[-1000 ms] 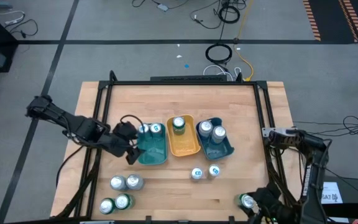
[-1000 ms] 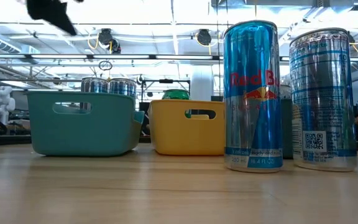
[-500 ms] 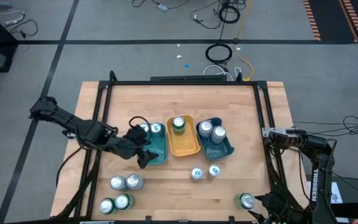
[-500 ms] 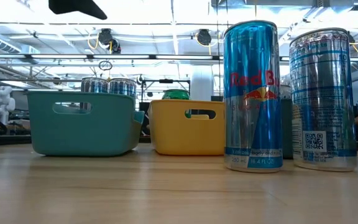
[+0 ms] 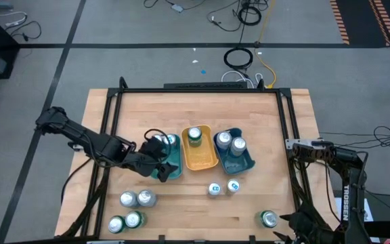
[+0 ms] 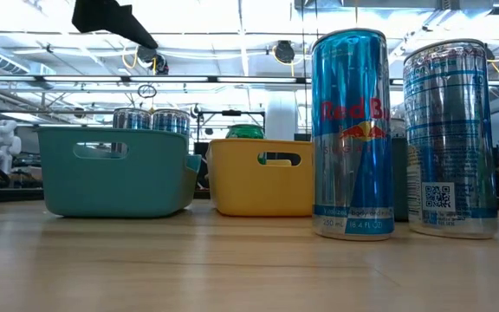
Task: Sort soda cans
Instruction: Put the green soda can into the yellow bin
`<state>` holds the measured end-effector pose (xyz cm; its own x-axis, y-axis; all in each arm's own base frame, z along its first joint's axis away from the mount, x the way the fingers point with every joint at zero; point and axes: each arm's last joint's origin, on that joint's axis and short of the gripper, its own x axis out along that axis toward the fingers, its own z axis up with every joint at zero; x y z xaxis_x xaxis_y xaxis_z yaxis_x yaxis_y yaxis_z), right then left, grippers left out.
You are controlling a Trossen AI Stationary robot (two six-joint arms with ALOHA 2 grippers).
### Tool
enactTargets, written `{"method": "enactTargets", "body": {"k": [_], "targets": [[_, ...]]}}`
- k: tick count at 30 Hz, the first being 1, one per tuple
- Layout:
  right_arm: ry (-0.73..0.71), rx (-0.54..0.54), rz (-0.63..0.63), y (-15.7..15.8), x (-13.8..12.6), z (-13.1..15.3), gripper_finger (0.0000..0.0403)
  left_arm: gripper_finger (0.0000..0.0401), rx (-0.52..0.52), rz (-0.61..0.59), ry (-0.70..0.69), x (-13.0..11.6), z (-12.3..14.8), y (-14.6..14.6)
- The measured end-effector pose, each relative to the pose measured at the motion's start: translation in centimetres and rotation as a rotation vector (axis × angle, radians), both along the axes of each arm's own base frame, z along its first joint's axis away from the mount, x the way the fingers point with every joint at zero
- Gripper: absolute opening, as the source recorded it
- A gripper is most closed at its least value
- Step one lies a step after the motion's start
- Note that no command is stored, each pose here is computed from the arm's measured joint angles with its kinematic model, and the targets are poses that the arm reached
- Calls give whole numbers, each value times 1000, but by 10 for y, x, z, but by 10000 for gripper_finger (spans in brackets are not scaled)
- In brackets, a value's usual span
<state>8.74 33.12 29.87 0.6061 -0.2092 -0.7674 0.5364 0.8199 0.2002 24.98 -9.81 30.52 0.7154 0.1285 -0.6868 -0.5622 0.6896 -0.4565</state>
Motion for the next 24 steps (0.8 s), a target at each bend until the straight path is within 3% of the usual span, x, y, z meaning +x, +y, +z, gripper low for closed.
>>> {"method": "enactTargets", "body": {"k": [12,20,24], "targets": [[6,-16,21,0,0,0,279,396,-66,-21,-30,1,2,-7],[7,85,-55,3,5,-1,279,396,-66,-25,-29,1,2,-8],[26,64,-46,1,11,-1,279,396,-58,-32,-27,0,2,-7]]}}
